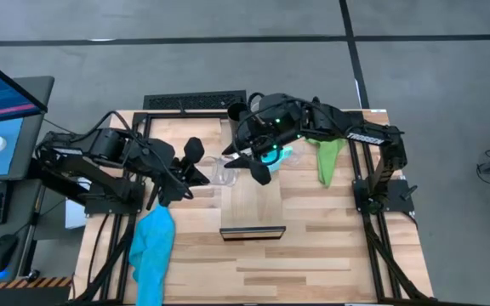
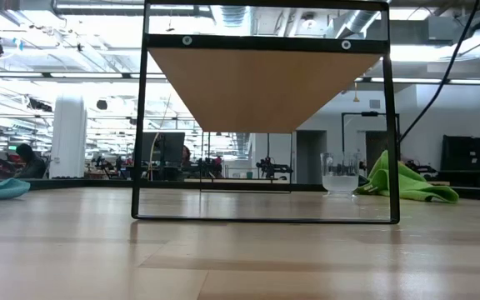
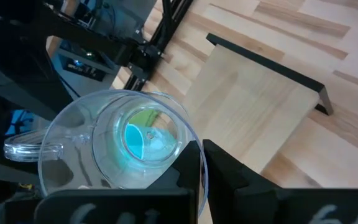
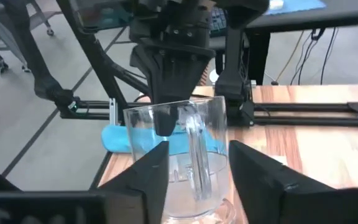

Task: Stack small to large cups/mugs on shelf
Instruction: Put the left transparent cup on the shelf

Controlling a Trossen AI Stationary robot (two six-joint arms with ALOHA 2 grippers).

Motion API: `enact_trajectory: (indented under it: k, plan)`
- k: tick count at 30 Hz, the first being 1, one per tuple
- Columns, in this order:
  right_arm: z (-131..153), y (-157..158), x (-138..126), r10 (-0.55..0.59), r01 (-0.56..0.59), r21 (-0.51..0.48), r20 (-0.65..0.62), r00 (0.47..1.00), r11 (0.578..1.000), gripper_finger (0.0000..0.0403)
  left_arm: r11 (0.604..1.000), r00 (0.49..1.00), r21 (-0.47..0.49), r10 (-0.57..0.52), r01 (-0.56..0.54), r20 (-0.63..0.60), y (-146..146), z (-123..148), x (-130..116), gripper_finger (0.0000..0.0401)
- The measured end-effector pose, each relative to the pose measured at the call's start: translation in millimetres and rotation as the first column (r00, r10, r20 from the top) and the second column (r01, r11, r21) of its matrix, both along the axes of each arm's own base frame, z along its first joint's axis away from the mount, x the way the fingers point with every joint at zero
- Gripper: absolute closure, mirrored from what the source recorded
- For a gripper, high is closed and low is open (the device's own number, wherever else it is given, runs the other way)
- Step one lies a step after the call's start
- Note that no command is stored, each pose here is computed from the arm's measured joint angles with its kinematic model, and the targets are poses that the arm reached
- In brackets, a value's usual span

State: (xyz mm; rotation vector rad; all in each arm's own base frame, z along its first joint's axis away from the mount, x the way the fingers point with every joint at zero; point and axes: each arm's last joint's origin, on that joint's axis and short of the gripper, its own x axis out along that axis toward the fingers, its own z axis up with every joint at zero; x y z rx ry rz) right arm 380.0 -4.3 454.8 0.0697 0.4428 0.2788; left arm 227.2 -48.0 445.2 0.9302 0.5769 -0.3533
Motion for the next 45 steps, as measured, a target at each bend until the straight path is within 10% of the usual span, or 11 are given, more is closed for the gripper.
enact_trajectory:
  k: [11,32,45]
  plan:
    - [-1,1,-2,0.014,-0.014,-0.015,-0.017,1.000,1.000,0.0378,1.000,1.000,0.007,-0.004,0.004,-0.006,-1,-2,3,0.0401]
    - [-1,5,-2,0.014,-0.015,-0.015,-0.022,1.000,1.000,0.0378,0.996,0.996,0.013,0.084,-0.084,0.030,-5,3,-4,0.0338]
    - [7,-7,-8,-0.019,0.022,-0.081,0.036,0.999,0.996,0.0377,0.978,0.943,-0.016,0.203,-0.206,0.264,-14,61,-41,0.0284]
